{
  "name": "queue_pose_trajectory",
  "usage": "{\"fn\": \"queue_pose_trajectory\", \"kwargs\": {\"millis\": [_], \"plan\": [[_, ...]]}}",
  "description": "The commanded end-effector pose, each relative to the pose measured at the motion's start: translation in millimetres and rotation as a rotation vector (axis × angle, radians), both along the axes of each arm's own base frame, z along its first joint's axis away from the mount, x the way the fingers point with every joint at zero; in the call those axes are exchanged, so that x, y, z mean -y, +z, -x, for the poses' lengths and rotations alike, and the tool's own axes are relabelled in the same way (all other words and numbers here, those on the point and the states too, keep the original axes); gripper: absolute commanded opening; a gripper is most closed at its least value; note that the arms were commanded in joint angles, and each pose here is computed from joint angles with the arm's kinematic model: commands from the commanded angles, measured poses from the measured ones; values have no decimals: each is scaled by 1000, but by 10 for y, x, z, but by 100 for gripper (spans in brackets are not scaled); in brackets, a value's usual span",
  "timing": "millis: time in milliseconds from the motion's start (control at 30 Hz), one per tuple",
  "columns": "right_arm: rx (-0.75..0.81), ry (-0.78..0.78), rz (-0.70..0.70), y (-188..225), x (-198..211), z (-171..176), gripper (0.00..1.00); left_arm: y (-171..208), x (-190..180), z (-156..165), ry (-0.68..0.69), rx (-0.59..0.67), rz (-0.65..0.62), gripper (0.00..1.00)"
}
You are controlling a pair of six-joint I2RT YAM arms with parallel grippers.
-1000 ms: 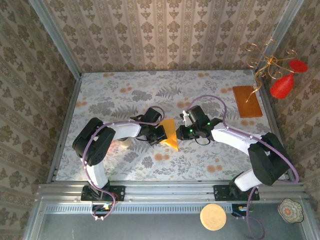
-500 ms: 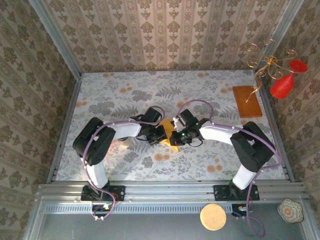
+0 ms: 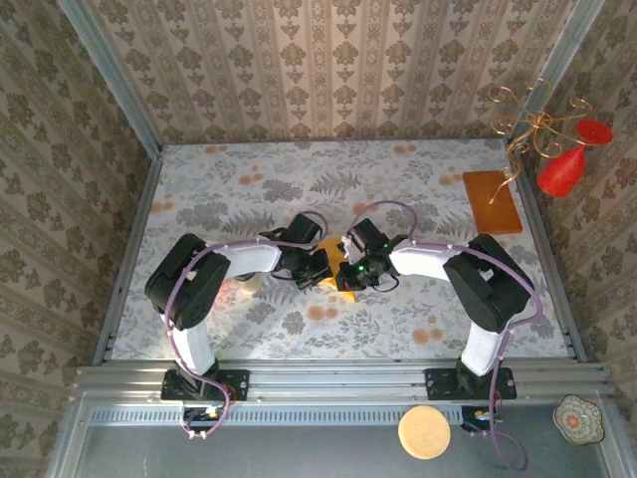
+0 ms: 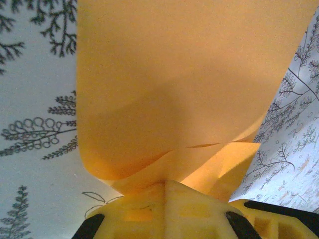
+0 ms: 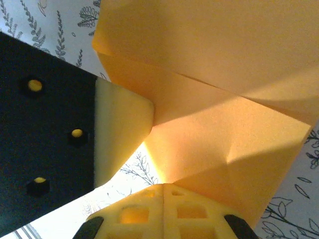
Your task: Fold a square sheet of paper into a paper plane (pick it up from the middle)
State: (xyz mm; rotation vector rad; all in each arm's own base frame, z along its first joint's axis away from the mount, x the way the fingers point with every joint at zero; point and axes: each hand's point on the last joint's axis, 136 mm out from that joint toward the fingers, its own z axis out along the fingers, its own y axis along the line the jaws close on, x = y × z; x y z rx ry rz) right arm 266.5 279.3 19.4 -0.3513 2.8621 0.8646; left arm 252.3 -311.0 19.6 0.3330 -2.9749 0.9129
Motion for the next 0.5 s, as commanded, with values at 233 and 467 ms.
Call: {"fn": "queue_pose_trajectory", "kwargs": {"millis": [233,467], "plan": [[-38,43,39,-142,91,101,1,-318,-288,101,35,-70,-131,5],[-64,58,40,-181,249,339,1,-373,-377,93,43,-79,-152,5]]}}
